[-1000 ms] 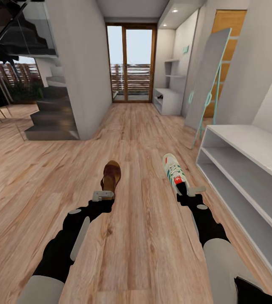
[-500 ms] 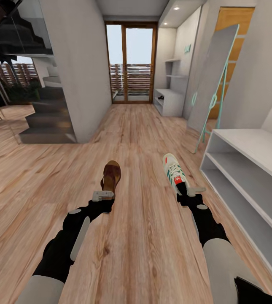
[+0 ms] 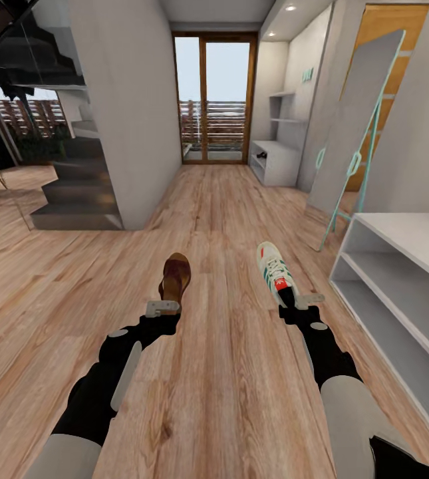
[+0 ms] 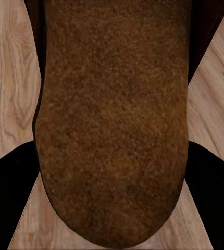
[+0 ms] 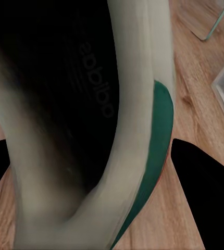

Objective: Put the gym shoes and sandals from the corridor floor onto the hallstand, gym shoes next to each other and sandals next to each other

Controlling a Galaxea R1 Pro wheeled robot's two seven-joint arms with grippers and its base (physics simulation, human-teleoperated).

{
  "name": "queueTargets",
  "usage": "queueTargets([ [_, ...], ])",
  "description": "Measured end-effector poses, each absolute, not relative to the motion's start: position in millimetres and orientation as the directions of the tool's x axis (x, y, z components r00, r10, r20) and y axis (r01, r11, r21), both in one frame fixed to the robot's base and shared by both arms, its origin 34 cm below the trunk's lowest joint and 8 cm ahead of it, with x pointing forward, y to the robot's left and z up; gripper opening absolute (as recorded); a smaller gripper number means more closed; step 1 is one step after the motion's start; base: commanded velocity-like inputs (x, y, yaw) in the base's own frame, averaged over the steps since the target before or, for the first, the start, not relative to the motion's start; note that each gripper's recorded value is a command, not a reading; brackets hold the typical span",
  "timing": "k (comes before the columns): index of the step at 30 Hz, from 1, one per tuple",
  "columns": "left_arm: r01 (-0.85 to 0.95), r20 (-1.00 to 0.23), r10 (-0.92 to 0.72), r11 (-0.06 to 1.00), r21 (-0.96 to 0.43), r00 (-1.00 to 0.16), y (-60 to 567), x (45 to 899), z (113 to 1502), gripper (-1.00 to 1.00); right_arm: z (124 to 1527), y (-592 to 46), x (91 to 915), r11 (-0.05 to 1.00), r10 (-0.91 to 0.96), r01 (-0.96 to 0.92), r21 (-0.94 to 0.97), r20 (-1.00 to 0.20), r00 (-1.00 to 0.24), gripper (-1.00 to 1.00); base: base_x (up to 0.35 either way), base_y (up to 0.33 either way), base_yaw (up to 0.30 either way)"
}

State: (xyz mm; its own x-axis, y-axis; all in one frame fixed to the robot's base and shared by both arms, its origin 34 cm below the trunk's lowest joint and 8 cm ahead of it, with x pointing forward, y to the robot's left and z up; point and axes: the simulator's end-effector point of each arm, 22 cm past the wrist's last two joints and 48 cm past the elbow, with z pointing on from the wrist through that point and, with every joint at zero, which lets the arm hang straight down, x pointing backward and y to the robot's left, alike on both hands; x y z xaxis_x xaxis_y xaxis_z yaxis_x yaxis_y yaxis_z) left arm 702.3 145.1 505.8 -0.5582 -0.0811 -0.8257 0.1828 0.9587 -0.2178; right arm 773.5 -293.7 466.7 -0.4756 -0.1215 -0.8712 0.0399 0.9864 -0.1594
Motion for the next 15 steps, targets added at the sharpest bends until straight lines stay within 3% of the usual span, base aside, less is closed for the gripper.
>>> queueTargets([
  [15, 0.183, -0.826, -0.081, 0.959, -0.218, -0.558, 145.1, 702.3, 505.8, -1.00, 466.8, -293.2, 773.7, 0.986, -0.123, 0.038, -0.160, -0.871, -0.475, -1.00, 0.346, 0.000, 0.000],
])
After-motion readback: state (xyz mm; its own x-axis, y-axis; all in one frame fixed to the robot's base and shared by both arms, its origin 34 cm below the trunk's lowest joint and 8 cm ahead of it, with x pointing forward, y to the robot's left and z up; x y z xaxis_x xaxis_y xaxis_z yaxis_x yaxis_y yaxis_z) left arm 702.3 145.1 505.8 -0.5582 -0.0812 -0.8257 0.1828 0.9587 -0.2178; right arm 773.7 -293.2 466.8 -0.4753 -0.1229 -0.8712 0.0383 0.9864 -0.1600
